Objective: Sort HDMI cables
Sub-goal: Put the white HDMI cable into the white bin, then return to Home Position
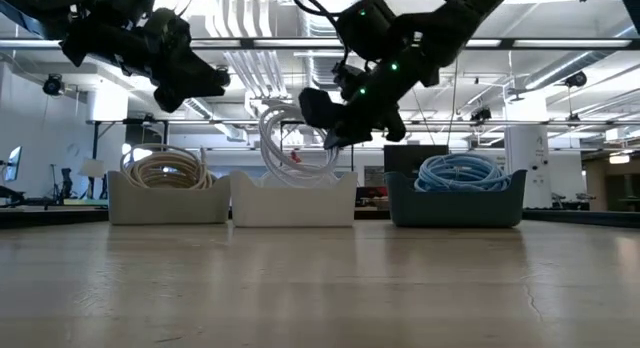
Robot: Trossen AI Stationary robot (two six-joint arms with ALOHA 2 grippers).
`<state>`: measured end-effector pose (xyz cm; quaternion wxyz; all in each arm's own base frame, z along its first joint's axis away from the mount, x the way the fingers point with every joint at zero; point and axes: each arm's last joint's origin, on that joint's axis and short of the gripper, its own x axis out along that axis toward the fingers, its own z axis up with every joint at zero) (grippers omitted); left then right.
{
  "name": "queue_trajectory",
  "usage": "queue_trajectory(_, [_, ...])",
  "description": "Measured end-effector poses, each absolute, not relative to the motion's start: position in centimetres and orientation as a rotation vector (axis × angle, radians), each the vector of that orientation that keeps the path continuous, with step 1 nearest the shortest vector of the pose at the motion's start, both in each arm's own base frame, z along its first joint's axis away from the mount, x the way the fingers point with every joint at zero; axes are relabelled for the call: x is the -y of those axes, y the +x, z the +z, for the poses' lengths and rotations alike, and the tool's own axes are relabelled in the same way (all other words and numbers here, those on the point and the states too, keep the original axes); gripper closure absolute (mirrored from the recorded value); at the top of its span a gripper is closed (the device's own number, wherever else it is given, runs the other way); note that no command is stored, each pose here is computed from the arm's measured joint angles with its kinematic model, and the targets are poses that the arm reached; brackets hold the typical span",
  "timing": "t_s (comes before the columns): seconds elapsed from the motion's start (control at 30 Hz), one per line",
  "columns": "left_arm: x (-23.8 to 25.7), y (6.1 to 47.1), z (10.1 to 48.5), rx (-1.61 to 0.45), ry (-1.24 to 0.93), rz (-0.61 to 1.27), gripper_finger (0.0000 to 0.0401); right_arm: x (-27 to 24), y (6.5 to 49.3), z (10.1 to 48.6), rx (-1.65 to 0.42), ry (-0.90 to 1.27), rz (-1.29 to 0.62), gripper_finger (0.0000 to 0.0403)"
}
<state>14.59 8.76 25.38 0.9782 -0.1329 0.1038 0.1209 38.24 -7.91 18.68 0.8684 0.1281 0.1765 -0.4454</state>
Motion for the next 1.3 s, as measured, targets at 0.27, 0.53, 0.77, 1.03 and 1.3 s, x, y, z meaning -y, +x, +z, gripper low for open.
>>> queue_trajectory(0.27, [-8.5, 14.8, 25.4, -0.203, -0.312, 0.232, 0.0254, 8.8, 38.9, 19.0, -0.495, 0.326, -0.971, 0.0374])
queue_trajectory(0.53, [-8.5, 14.8, 25.4, -0.203, -0.315, 0.232, 0.0254, 9.4, 40.9, 17.6, -0.529, 0.282, -0.968, 0.0333])
queue_trajectory(0.77, [-8.5, 14.8, 25.4, -0.205, -0.317, 0.232, 0.0254, 9.8, 43.1, 18.4, -0.584, 0.175, -0.929, 0.0294])
queue_trajectory(1.03, [-8.5, 14.8, 25.4, -0.205, -0.318, 0.231, 0.0254, 9.7, 42.8, 20.9, -0.739, 0.081, -0.916, 0.0259])
queue_trajectory(1.3, [-7.4, 14.3, 26.3, -0.162, -0.183, 0.207, 0.0254, 7.8, 40.6, 26.1, -0.771, -0.041, -0.831, 0.0248])
